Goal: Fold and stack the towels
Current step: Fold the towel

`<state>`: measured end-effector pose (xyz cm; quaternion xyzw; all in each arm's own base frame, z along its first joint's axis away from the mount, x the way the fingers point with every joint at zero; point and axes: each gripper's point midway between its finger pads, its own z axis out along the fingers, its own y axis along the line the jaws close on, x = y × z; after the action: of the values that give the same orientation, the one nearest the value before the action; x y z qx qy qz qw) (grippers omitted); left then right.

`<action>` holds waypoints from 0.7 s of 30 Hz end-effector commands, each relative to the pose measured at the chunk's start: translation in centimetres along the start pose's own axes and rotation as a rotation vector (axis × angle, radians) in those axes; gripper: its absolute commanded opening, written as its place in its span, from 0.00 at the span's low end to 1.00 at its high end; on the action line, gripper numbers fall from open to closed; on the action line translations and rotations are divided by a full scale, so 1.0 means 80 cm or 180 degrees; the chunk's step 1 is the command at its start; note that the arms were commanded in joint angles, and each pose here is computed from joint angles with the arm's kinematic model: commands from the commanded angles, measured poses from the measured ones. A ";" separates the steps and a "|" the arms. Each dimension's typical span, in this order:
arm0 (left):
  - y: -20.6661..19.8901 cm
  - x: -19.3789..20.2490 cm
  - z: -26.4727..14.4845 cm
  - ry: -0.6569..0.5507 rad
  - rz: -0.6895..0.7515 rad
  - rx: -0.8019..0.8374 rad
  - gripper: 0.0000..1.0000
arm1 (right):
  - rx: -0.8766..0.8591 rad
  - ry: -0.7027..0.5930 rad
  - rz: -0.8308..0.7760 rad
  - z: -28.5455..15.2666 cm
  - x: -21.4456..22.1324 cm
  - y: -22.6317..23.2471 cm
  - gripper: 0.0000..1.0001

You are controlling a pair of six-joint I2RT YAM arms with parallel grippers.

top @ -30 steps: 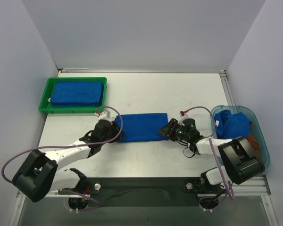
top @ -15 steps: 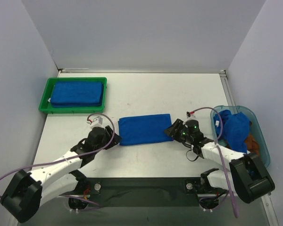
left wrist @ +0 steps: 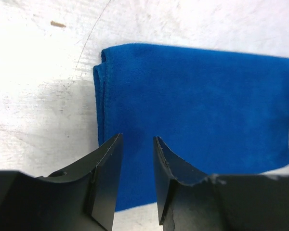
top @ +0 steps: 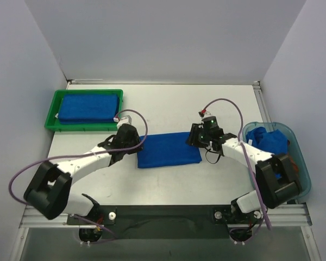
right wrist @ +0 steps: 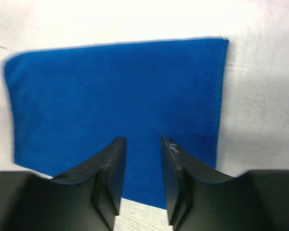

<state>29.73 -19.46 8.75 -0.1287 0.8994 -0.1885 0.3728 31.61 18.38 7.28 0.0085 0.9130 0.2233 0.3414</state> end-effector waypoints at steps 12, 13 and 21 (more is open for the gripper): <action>0.043 0.071 0.055 0.0649 0.0067 -0.0637 0.24 | 0.0679 0.0678 0.0453 0.004 0.058 -0.099 0.25; 0.041 0.077 0.055 0.0697 0.0063 -0.0628 0.24 | 0.0737 0.0759 0.0468 -0.001 0.065 -0.105 0.25; -0.010 0.091 0.040 0.0754 -0.0003 -0.0435 0.26 | 0.0717 0.0546 0.0207 -0.027 0.032 -0.102 0.27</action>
<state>28.72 -23.32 2.39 -0.1218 0.9407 -0.1447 0.2816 29.68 10.64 1.45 0.0871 0.9604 0.1328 0.2290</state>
